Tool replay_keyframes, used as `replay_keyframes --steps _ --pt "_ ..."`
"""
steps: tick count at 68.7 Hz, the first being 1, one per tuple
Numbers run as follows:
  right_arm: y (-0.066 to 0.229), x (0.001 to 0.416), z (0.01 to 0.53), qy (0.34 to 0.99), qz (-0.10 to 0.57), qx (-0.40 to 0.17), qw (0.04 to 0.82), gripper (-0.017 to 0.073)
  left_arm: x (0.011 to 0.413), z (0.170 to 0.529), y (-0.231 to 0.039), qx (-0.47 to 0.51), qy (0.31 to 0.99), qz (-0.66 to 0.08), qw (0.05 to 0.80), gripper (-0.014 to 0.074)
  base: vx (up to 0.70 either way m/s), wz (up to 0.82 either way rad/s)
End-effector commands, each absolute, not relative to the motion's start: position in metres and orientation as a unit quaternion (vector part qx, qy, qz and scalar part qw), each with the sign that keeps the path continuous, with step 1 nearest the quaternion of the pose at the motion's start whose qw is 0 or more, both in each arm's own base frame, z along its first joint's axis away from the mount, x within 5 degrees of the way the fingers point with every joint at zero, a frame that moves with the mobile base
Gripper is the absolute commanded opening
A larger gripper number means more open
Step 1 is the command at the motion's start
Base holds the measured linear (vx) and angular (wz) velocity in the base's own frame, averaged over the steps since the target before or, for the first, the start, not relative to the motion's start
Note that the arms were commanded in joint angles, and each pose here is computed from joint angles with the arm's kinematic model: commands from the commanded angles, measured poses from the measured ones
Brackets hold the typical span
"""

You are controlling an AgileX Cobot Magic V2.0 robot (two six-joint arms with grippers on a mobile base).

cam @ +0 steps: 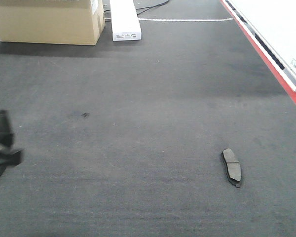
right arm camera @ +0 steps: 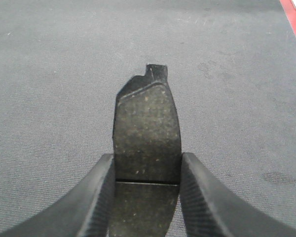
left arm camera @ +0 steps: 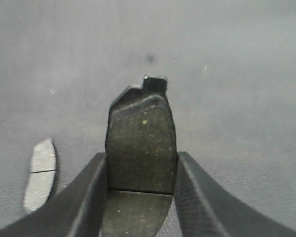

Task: Move and align brake pads A on conveyor
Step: 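Lower the left gripper's pad beside the pad nearest it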

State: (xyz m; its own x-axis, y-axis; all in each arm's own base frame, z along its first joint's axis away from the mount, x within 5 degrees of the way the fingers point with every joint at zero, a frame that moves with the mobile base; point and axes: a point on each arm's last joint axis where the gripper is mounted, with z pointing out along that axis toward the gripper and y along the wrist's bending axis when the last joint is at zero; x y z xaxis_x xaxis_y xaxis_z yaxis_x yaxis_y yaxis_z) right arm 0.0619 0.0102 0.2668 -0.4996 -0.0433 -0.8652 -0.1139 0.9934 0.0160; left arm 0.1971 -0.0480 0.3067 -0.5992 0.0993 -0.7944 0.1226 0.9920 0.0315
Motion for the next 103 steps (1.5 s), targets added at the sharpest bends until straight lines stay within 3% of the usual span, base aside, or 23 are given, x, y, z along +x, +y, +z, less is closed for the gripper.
replay_keyframes --steps 1,32,70,103 --pt "0.009 0.066 0.283 0.838 0.03 -0.038 0.544 -0.0011 0.225 0.316 -0.058 0.076 0.885 -0.014 0.46 -0.0006 0.0 0.0" --pt "0.009 0.066 0.283 0.838 0.03 -0.038 0.544 -0.0011 0.303 0.271 -0.076 0.122 0.936 0.049 0.327 -0.0006 0.0 0.0" --pt "0.009 0.066 0.283 0.838 0.03 -0.038 0.544 -0.0011 0.331 0.233 -0.017 -0.033 0.977 0.041 0.205 -0.0006 0.0 0.0" --pt "0.009 0.066 0.283 0.838 0.03 -0.038 0.544 -0.0011 0.36 0.224 -0.015 -0.034 0.987 0.054 0.149 -0.0006 0.0 0.0"
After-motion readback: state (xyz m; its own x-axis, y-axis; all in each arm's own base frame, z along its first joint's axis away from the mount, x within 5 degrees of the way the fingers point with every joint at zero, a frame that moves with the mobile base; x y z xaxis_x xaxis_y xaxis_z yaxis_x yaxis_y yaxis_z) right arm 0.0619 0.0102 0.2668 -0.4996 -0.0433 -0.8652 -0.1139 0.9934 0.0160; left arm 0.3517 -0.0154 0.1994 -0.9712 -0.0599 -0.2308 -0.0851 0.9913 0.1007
